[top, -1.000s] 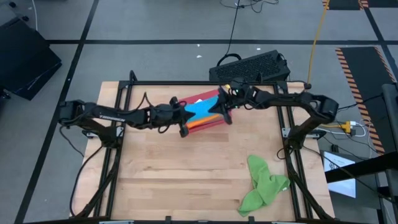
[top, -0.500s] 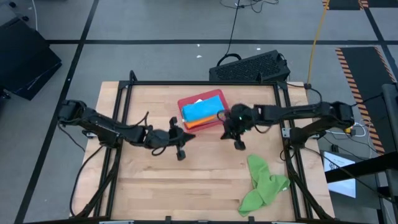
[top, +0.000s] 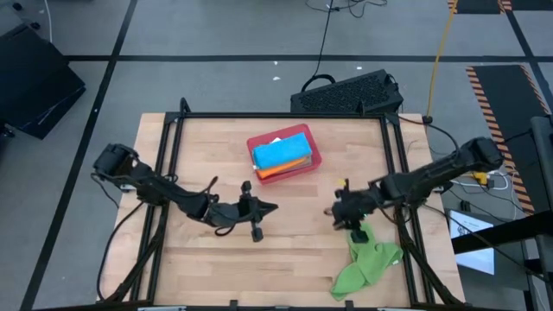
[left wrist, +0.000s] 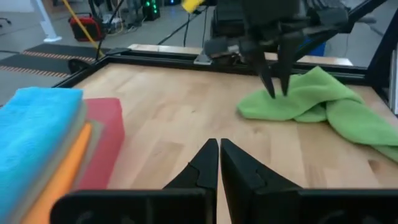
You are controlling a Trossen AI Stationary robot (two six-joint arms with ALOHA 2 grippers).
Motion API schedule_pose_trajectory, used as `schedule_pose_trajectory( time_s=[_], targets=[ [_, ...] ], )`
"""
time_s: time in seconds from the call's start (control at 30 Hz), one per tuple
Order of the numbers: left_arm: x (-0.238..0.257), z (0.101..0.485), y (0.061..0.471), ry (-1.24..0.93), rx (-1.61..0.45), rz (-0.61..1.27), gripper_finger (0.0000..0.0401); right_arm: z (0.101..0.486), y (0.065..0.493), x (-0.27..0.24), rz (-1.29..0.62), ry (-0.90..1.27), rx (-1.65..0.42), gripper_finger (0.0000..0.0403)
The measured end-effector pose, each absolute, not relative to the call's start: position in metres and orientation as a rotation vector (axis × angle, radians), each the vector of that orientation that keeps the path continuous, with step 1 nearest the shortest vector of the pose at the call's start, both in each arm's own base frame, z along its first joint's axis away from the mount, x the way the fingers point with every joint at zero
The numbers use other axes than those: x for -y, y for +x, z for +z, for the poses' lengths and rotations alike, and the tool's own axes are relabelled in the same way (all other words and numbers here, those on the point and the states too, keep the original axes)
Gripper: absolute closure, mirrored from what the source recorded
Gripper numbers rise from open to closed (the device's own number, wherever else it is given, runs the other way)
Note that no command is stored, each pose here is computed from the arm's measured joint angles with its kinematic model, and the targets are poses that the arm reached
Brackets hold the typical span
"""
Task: Fold microfiber towels
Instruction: Fold the green microfiber cloth
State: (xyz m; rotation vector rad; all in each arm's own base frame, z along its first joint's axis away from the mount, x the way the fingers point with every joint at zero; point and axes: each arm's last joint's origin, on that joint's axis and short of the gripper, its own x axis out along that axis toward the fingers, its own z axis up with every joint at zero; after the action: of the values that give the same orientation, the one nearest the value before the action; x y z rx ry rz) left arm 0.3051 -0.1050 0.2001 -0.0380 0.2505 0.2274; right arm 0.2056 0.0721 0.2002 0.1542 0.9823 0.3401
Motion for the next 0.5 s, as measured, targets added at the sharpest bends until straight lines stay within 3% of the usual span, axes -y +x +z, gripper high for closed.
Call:
schedule_pose_trajectory(
  time_s=[0.5],
  targets=[
    [0.133, 0.175, 0.305, -0.066, -0.279, 0.161, 0.038, 0.179, 0.154, -0.135, 0.299, 0.239, -1.158, 0.0236]
  ],
)
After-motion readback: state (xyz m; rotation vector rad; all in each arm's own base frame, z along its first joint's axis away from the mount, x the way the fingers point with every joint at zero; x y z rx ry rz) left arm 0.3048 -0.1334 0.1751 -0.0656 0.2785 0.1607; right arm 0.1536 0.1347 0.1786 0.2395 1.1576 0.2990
